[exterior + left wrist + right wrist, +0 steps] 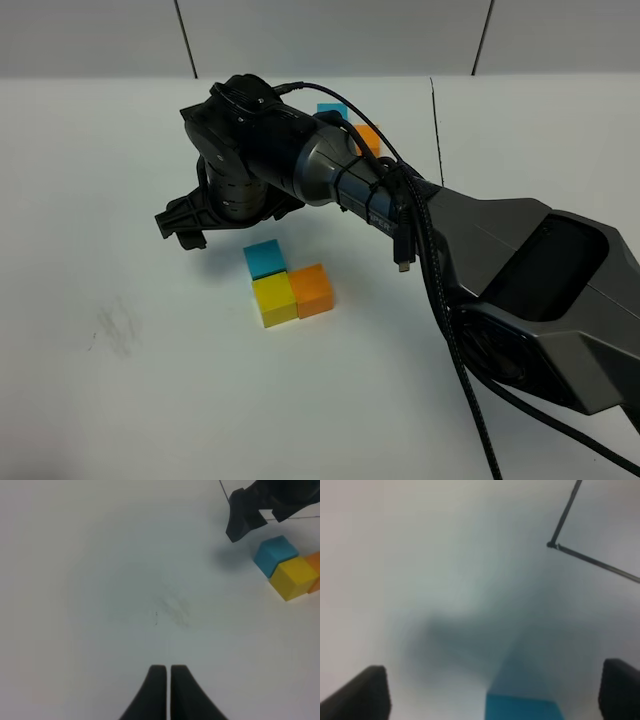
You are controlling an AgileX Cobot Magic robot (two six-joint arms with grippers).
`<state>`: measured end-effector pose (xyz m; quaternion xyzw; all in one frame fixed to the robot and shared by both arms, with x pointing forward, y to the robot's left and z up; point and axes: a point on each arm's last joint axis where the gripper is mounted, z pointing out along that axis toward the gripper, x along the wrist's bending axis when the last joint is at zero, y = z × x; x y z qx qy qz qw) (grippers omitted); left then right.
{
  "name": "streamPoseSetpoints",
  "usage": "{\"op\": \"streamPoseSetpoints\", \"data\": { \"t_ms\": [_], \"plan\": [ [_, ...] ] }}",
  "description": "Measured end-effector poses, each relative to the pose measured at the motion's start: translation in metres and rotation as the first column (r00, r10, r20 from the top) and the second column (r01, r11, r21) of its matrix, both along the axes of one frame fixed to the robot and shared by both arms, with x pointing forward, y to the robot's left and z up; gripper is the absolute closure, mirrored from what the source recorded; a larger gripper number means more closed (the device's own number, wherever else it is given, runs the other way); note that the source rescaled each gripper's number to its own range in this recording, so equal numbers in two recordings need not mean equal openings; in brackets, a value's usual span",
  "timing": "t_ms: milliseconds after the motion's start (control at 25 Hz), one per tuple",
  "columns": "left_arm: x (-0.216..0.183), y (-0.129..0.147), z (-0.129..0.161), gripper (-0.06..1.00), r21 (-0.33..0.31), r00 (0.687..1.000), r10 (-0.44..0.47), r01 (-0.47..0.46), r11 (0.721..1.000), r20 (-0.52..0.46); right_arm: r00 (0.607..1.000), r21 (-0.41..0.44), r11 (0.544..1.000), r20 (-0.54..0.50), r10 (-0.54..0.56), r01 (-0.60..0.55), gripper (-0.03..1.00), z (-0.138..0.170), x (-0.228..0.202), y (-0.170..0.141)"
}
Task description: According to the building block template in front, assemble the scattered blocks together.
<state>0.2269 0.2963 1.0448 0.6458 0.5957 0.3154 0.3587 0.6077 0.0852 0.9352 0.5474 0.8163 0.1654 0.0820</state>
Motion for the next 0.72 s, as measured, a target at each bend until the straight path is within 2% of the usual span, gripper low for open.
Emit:
{"op": "streamPoseSetpoints", "data": {
  "t_ms": [160, 280, 520, 600, 720],
  "plan": [
    [0.0, 0.0, 0.0, 0.94, 0.0, 1.0, 0.0, 0.0, 1.0, 0.0, 1.0, -0.001, 1.0, 0.004, 0.003, -0.003, 0.15, 0.0002, 0.0005, 0.0002],
    [0.0, 0.0, 0.0, 0.94, 0.0, 1.0, 0.0, 0.0, 1.0, 0.0, 1.0, -0.006, 1.0, 0.01, 0.006, -0.006, 0.32, 0.0002, 0.001, 0.0],
    [0.0, 0.0, 0.0, 0.94, 0.0, 1.0, 0.0, 0.0, 1.0, 0.0, 0.998, -0.027, 0.998, 0.022, 0.055, -0.054, 0.83, 0.0002, 0.0014, -0.0003],
    [0.0, 0.0, 0.0, 0.94, 0.0, 1.0, 0.0, 0.0, 1.0, 0.0, 0.997, -0.038, 0.997, 0.03, 0.071, -0.07, 0.91, 0.0003, 0.0018, -0.0007],
    [0.0, 0.0, 0.0, 0.94, 0.0, 1.0, 0.0, 0.0, 1.0, 0.0, 0.996, -0.045, 0.996, 0.035, 0.078, -0.077, 0.96, 0.0004, 0.0022, -0.0011]
  ]
}}
